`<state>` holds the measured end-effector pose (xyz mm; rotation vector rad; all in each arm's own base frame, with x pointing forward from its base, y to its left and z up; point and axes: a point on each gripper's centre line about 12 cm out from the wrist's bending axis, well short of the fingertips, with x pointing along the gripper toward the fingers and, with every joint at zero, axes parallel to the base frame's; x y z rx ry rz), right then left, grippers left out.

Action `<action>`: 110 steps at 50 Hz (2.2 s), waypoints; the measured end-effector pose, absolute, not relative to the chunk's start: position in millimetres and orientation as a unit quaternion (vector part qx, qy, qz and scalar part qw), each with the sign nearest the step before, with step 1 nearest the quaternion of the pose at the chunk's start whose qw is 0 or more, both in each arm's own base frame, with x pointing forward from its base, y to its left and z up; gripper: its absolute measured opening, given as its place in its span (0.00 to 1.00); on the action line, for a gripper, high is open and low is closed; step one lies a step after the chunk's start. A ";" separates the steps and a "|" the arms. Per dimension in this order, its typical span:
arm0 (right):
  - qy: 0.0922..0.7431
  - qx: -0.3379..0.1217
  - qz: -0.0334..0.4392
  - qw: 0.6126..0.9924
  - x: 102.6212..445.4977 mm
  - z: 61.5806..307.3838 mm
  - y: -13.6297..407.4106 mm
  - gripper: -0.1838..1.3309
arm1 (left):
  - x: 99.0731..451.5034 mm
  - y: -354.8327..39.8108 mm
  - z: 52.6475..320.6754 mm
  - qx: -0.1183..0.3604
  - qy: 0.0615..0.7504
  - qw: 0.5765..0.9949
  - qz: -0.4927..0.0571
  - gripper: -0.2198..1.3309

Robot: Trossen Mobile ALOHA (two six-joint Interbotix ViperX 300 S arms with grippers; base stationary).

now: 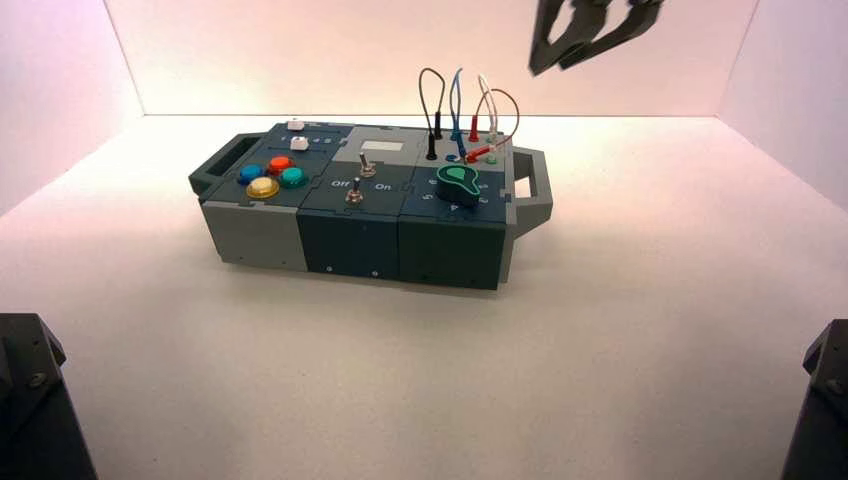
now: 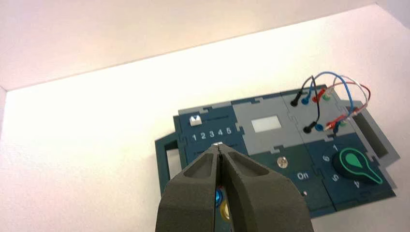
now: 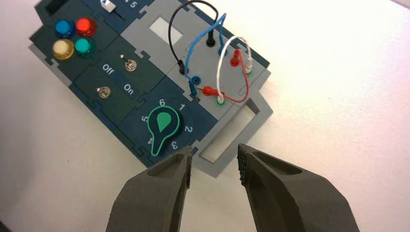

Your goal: Insert the blue wire.

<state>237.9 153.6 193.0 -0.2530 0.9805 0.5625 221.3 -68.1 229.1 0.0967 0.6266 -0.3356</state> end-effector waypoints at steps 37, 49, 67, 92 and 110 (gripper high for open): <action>0.469 -0.148 0.280 0.824 273.3 138.7 195.5 0.78 | 227.2 -68.1 212.8 0.082 0.308 0.933 -0.168 0.03; 0.472 -0.151 0.280 0.822 282.0 130.1 201.9 0.78 | 229.1 -68.1 213.0 0.082 0.303 0.935 -0.166 0.03; 0.484 -0.157 0.280 0.814 294.5 124.2 210.8 0.78 | 230.5 -70.1 214.4 0.084 0.323 0.927 -0.173 0.03; 0.508 -0.173 0.279 0.796 305.5 119.5 218.4 0.77 | 230.3 -73.0 218.3 0.085 0.340 0.919 -0.182 0.03; 0.517 -0.176 0.278 0.790 305.5 115.2 218.5 0.48 | 222.0 -90.4 219.0 0.077 0.361 0.903 -0.219 0.03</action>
